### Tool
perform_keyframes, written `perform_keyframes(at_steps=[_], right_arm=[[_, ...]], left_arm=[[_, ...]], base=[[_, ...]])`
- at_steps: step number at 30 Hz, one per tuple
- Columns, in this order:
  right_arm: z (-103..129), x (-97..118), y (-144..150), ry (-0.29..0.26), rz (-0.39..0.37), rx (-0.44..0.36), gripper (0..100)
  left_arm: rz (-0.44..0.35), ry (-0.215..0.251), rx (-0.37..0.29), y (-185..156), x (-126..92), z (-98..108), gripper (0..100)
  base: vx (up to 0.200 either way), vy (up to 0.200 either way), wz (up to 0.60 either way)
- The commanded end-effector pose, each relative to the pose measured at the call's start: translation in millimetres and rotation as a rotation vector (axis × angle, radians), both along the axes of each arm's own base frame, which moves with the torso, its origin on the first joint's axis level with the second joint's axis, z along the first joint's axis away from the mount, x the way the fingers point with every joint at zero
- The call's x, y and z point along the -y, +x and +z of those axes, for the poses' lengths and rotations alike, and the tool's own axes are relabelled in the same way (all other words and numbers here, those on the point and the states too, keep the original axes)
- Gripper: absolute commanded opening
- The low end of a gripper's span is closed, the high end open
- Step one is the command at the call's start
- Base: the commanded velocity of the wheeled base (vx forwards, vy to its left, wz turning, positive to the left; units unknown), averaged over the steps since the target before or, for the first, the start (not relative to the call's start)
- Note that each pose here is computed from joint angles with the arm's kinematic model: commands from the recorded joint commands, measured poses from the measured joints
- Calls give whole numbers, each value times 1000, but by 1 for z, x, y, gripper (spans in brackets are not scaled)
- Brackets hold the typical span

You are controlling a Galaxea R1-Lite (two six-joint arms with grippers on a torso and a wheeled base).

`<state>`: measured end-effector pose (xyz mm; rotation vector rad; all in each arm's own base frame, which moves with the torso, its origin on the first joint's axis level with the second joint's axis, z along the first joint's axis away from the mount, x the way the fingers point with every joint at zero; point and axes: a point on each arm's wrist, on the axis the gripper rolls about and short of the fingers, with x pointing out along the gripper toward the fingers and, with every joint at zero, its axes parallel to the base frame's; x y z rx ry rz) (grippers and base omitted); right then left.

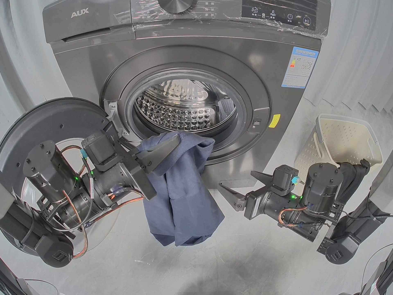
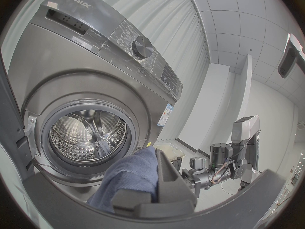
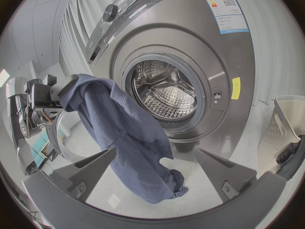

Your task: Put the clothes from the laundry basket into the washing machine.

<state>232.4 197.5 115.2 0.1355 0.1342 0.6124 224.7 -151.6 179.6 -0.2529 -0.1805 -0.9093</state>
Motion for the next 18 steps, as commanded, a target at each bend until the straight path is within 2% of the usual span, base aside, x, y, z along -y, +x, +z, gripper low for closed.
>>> perform_keyframes(at_steps=[1, 7, 10, 18], right_arm=[[-4, -3, 10, 0, -13, 0, 100], [-7, -10, 27, 4, -28, 15, 100], [-12, -16, 34, 4, -2, 11, 100], [-25, -35, 55, 1, 10, 27, 100]], left_arm=[[-13, 3, 0, -2, 1, 0, 0], [-32, -3, 10, -7, 0, 3, 0], [-30, -3, 10, -7, 0, 3, 0], [-43, -3, 5, -9, 3, 3, 0]], base=[[0, 0, 0], [0, 0, 0], [0, 0, 0], [0, 0, 0]])
